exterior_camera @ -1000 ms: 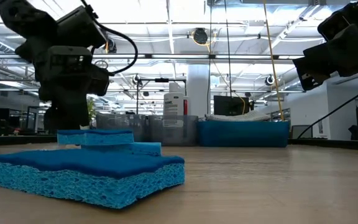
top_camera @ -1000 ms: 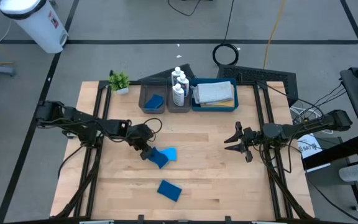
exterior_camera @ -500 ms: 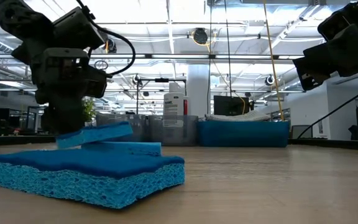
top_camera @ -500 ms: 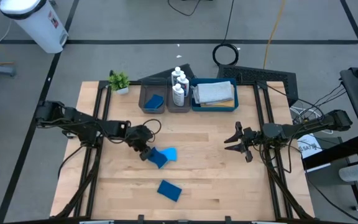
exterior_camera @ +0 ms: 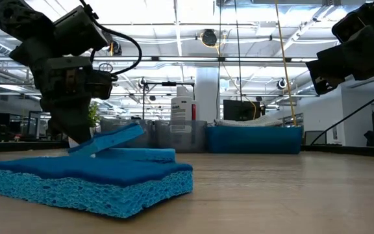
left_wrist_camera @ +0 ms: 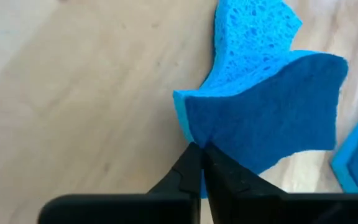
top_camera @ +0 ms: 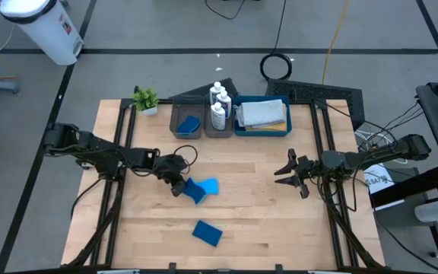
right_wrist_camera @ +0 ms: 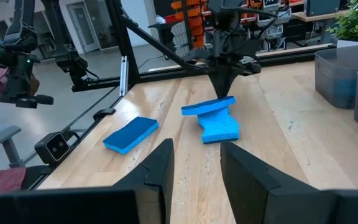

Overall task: Pick & Place Kitchen Items
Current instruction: Put the top blue sponge into the left black bin, then put the light blue sponge into the left black bin

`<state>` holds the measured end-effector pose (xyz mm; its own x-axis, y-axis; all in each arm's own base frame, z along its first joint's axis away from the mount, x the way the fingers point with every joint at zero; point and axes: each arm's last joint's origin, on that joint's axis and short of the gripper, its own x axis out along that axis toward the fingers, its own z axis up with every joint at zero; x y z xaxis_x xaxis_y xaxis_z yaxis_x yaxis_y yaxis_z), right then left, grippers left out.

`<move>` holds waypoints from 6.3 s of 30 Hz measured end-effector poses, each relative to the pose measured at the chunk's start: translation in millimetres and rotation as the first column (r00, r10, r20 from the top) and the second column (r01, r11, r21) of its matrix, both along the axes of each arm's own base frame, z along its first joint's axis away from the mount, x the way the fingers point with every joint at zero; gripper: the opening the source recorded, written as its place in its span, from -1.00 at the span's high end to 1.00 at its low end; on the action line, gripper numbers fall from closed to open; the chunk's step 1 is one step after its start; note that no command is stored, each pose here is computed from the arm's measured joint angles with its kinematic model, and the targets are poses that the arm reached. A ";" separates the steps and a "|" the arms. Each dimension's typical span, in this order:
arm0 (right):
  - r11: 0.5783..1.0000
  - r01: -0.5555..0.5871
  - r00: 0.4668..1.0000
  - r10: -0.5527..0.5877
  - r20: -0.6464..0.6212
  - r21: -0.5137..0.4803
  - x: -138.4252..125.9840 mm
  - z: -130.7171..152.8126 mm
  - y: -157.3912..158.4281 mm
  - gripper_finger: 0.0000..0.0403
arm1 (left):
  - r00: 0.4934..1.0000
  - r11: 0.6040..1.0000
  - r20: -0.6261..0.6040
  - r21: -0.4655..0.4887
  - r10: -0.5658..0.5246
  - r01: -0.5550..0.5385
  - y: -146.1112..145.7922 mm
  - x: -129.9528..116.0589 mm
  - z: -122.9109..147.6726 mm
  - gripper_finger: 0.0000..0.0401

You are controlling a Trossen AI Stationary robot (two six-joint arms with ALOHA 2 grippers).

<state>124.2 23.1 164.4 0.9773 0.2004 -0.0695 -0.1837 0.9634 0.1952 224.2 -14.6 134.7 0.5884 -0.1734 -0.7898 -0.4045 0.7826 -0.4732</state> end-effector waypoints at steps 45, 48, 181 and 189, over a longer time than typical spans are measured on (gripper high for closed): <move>1.000 0.000 1.000 0.000 -0.001 -0.001 0.0 -0.1 0.0 0.50 | 0.580 0.604 0.604 0.195 0.547 -0.773 58.5 -57.9 107.3 0.98; 1.000 0.000 1.000 0.000 -0.001 -0.002 0.0 -0.1 0.0 0.50 | 0.556 0.555 0.588 0.207 0.587 -0.806 69.7 -57.9 103.7 0.96; 1.000 -0.001 1.000 0.001 -0.010 -0.026 0.0 -1.5 0.0 0.50 | 0.953 0.864 0.227 0.499 -0.202 0.064 -19.8 50.5 70.0 -0.74; 0.999 0.024 1.000 -0.025 -0.019 -0.030 0.7 -2.5 -0.7 0.50 | 0.982 0.851 0.109 0.519 -0.153 0.075 -10.5 64.7 34.0 -0.74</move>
